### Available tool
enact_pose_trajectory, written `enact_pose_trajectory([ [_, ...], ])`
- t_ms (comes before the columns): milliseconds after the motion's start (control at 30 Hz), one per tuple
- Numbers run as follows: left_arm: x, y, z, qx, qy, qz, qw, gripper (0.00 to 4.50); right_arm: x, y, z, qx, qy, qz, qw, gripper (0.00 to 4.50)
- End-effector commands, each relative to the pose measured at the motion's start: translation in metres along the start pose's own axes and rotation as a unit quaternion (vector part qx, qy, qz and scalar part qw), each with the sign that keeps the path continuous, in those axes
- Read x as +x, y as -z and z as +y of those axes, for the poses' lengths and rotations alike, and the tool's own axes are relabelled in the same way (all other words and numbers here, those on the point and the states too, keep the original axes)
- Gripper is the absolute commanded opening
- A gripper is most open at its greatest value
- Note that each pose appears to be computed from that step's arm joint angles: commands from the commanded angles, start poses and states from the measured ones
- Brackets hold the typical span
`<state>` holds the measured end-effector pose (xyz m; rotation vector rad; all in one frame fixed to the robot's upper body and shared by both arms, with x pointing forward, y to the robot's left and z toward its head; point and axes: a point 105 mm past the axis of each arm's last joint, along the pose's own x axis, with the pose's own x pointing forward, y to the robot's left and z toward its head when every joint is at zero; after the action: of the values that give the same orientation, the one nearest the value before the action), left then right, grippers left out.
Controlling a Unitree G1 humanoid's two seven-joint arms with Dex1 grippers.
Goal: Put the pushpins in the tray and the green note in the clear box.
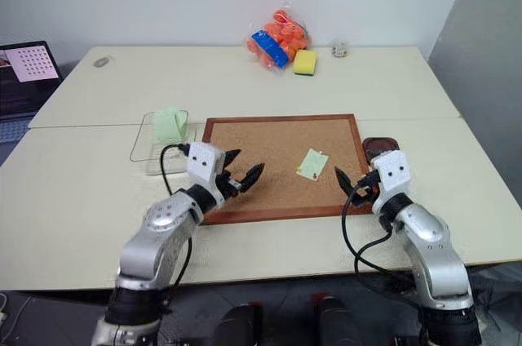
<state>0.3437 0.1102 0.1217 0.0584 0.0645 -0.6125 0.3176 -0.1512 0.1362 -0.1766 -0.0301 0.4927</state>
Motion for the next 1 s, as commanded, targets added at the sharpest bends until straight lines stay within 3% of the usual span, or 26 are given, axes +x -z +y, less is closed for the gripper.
enact_pose_trajectory([
  [33,0.007,0.006,-0.012,0.000,0.082,0.027,0.996,2.90,0.013,-0.002,0.003,0.002,-0.044,-0.005,0.999,4.50],
  [233,0.016,0.017,-0.007,0.017,0.091,0.049,0.994,1.67,0.040,-0.009,-0.011,0.005,-0.032,-0.017,0.999,4.50],
  [467,0.027,0.017,-0.017,0.007,0.105,0.051,0.993,0.10,0.060,-0.015,-0.006,0.010,-0.053,-0.030,0.998,4.50],
  [767,0.027,0.071,-0.037,0.016,0.146,0.159,0.976,0.02,0.087,0.006,0.000,0.022,-0.058,0.008,0.998,4.50],
  [1000,0.026,0.073,-0.040,0.004,0.141,0.157,0.977,0.02,0.106,0.009,0.000,0.059,-0.055,0.016,0.997,4.50],
])
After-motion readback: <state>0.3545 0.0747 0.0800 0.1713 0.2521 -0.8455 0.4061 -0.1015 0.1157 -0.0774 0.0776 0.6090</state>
